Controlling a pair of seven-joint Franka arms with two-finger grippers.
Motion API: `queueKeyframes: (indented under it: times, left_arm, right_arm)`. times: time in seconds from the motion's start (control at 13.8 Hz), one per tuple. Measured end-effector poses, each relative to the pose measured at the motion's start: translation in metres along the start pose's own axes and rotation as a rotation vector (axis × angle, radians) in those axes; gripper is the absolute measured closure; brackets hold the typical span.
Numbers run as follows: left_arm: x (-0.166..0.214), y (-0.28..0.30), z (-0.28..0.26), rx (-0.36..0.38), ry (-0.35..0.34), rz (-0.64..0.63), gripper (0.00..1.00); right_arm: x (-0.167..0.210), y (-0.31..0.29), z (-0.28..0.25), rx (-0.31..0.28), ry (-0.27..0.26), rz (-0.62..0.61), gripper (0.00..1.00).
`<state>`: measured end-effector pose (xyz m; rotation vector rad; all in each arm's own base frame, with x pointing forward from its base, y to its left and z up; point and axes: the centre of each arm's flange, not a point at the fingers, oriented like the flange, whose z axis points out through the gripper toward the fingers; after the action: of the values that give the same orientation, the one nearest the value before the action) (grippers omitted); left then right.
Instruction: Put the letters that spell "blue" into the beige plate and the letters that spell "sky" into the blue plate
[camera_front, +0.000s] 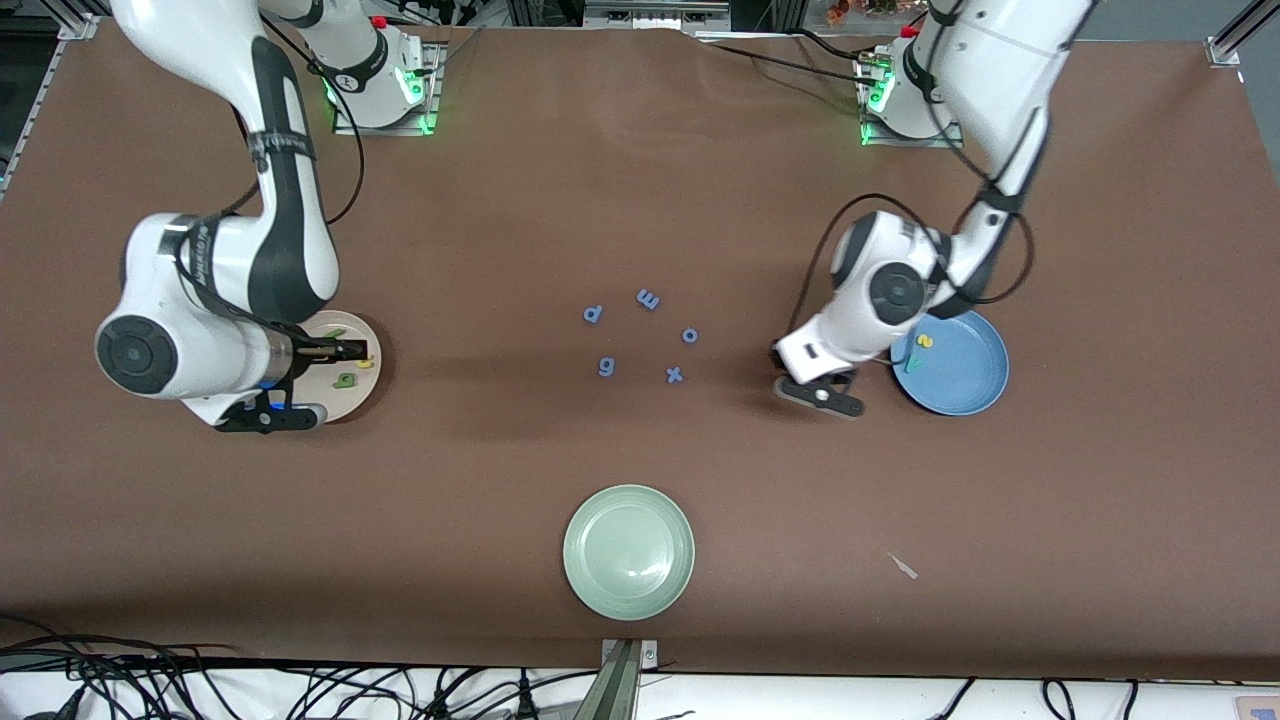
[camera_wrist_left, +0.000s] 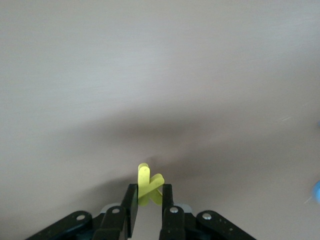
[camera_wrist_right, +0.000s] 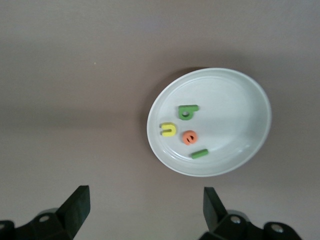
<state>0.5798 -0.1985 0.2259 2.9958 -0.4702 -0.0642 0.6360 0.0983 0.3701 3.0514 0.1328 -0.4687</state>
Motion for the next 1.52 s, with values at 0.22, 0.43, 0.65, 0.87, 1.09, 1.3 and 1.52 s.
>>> queueKeyframes:
  times: [0.22,0.43,0.65,0.87,1.09,1.3,1.52]
  left_arm:
    - [-0.052,-0.106,-0.037,-0.011,-0.070,0.046,0.76]
    - [-0.108,-0.155,-0.025,-0.020,-0.129,0.046,0.76]
    - [-0.110,-0.149,-0.024,-0.012,-0.132,0.067,0.49]
    - [-0.114,-0.145,-0.033,-0.008,-0.131,0.073,0.21]
    - [-0.119,-0.140,-0.061,-0.004,-0.133,0.078,0.00]
    - [-0.107,-0.128,-0.160,0.012,-0.107,0.095,0.00]
    - [-0.105,-0.101,-0.289,0.015,-0.137,0.112,0.00]
  right_arm:
    - [-0.038,-0.012,-0.054,0.004,0.053,-0.023,0.00]
    - [-0.087,-0.005,-0.107,0.056,0.113,-0.030,0.00]
    - [-0.132,0.014,-0.147,0.007,0.135,-0.020,0.00]
    - [-0.160,0.027,-0.173,-0.003,0.161,0.000,0.00]
    - [-0.166,0.045,-0.179,0.004,0.171,0.032,0.00]
    - [-0.165,0.065,-0.176,0.012,0.165,0.068,0.00]
    - [-0.163,0.063,-0.175,0.011,0.162,0.065,0.00]
